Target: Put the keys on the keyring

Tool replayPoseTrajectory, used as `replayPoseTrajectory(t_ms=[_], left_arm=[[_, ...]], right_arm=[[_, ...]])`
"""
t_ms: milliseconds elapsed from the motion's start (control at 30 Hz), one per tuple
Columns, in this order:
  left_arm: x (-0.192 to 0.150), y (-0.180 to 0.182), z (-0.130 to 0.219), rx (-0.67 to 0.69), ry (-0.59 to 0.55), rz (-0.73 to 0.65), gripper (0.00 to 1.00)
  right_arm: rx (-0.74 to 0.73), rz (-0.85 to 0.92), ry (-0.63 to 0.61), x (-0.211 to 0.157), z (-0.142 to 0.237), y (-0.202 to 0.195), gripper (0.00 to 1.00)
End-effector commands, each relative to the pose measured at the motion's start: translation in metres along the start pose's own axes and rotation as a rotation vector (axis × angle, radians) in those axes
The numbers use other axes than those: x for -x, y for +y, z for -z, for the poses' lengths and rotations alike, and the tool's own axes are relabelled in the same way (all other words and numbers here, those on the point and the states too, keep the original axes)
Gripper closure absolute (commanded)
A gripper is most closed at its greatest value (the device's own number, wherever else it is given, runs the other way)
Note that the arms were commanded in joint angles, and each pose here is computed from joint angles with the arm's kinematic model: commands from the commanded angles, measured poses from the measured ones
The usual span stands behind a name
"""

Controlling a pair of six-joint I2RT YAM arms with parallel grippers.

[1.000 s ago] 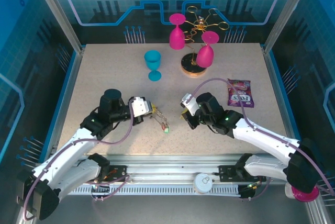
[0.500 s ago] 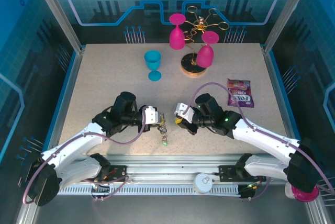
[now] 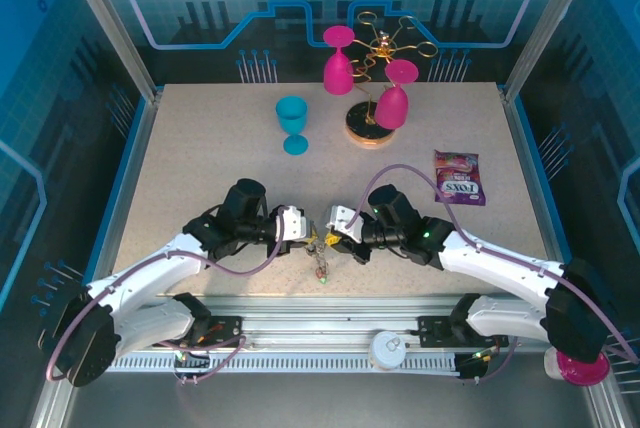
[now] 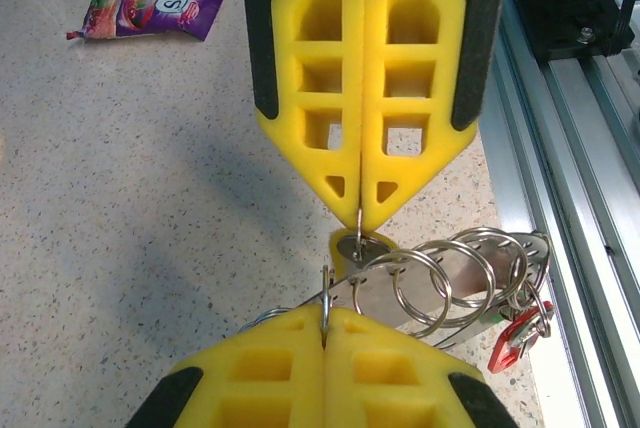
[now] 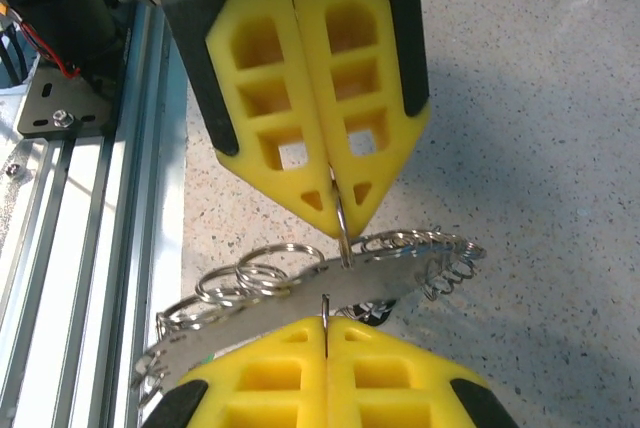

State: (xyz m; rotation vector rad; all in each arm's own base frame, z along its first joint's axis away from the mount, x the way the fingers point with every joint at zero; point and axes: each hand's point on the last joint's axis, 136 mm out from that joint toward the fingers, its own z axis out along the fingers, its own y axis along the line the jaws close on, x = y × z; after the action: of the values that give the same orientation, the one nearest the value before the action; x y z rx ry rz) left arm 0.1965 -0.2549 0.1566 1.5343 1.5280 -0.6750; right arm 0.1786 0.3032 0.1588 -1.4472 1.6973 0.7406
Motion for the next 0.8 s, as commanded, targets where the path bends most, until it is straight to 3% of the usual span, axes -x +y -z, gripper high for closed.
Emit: replayPoseTrajectory(t_ms=[0,767], left_arm=[[0.006,0.0,-0.003,-0.006,-0.024,-0.008,1.0],[0.009,0.003,-0.004,-0.001,-0.024,0.001,1.0]], right_arm=[[0.034,0.004,-0.036,0.005,-0.004,0.008,1.0],[-0.058,-0.004,-0.066,0.016,-0.001,-0.008,1.0]])
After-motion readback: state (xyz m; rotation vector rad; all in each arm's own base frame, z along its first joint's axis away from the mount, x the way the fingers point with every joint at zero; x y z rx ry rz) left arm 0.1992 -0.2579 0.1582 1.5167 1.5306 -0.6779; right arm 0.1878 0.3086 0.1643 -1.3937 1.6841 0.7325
